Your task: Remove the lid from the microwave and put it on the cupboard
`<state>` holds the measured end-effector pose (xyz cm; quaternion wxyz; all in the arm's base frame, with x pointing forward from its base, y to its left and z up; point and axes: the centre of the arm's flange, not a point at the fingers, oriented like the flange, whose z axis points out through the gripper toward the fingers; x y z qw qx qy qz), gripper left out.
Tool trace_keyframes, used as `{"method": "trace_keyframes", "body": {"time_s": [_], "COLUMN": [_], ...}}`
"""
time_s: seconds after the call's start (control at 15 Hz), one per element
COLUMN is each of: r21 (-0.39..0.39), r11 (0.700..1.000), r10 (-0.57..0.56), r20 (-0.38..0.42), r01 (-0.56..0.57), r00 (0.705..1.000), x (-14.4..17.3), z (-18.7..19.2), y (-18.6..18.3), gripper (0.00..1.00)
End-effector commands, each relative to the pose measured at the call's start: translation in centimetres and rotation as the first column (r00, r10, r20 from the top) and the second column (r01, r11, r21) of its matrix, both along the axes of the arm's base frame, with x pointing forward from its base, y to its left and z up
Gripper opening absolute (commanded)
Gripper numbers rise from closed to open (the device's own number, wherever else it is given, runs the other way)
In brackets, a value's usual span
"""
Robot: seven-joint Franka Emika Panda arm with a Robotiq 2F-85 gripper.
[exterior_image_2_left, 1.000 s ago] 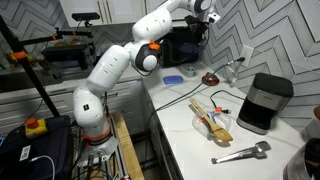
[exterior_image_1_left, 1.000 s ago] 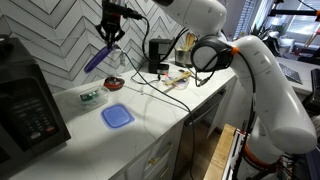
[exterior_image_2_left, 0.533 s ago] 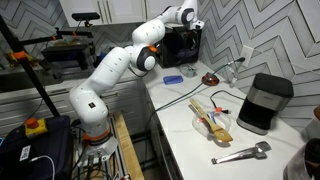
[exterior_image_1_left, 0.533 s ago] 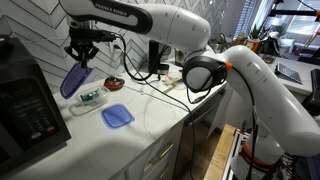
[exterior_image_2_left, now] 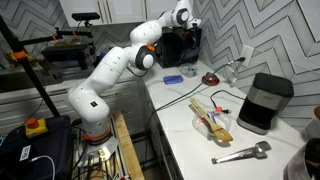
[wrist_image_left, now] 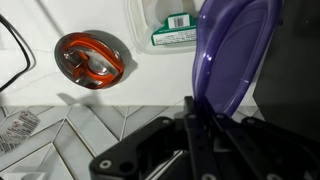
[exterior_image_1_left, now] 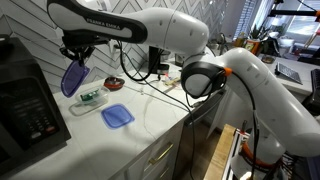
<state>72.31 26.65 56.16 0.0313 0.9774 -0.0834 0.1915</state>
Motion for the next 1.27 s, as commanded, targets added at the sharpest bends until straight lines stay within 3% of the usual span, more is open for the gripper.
{"method": "trace_keyframes", "body": {"time_s": [0.0,0.13,0.2,0.27,0.6,0.8,0.87,1.0,1.13,1.2], "r21": [-0.057,-0.038,-0.039,-0.033,0.028,0.039,0.035,0.039,0.094,0.045], "r11": [0.997,0.993,0.991,0.989,0.986,0.997,0.999,0.997,0.989,0.997], "r10": [0.046,0.106,0.123,0.140,0.168,0.070,0.019,-0.063,-0.114,-0.060], "r20": [-0.047,-0.070,-0.075,-0.071,-0.075,-0.062,-0.056,-0.029,0.021,0.012], "r01": [-0.048,-0.109,-0.126,-0.143,-0.166,-0.067,-0.017,0.064,0.111,0.060], "r00": [0.998,0.992,0.990,0.988,0.983,0.996,0.998,0.998,0.993,0.998], "x": [1.2,1.1,1.1,1.1,0.7,-0.1,-0.7,-2.7,-4.8,-0.4], "z": [-0.4,-0.7,-0.9,-1.0,-0.3,1.3,2.1,3.9,5.8,5.4], "y": [1.0,1.4,1.7,1.9,1.6,-1.3,-2.8,-6.4,-9.3,-6.4], "gripper": [0.02,0.02,0.31,0.33,0.69,0.93,0.99,1.00,1.00,1.00]}}
